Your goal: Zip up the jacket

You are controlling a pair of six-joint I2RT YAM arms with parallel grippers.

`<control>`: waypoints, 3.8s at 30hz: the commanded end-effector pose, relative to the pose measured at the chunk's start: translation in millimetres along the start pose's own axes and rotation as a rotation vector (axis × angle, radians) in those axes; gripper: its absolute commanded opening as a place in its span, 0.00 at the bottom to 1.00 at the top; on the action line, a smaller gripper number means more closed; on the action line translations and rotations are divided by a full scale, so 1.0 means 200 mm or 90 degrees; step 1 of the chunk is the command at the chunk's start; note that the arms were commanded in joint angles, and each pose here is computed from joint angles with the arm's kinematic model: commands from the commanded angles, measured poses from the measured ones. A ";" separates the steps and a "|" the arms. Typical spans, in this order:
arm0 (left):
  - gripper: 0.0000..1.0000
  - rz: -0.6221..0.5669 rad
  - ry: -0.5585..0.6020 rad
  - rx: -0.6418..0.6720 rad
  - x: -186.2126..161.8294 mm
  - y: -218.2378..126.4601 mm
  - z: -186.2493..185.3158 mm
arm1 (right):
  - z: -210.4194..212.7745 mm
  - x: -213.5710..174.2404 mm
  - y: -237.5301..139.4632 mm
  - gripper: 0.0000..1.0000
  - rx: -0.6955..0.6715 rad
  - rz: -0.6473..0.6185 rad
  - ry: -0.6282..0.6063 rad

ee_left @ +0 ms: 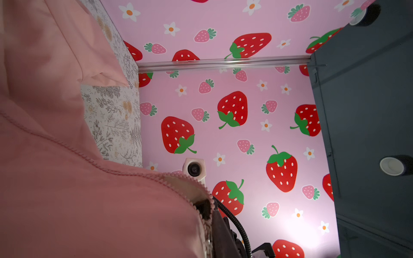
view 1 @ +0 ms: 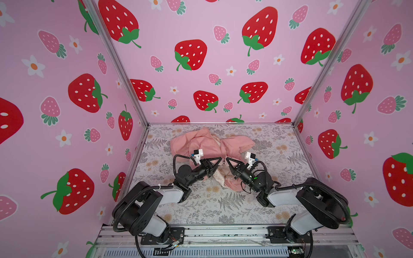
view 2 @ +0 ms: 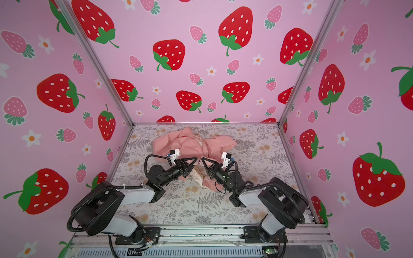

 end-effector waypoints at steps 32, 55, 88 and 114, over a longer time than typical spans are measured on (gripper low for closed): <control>0.00 0.034 0.030 -0.098 -0.01 0.11 -0.14 | 0.15 -0.03 -0.05 0.02 0.072 0.016 -0.036; 0.00 0.044 0.078 -0.125 0.00 0.09 -0.26 | 0.16 -0.06 -0.12 0.23 0.038 0.040 -0.074; 0.00 0.066 0.089 -0.142 -0.02 0.11 -0.29 | 0.15 -0.03 -0.09 0.19 0.027 0.030 -0.069; 0.00 0.042 0.101 -0.151 0.01 0.13 -0.29 | 0.11 -0.09 -0.12 0.00 -0.010 0.045 -0.080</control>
Point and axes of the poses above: each gripper's point midway between its finger pads, its own y axis out along the fingers, its own z axis along the line the jaws close on, x = y × z, the point moved 8 cm from there along -y, back along the fingers, and after that the axes turned 15 degrees about y, right-handed, at the moved point
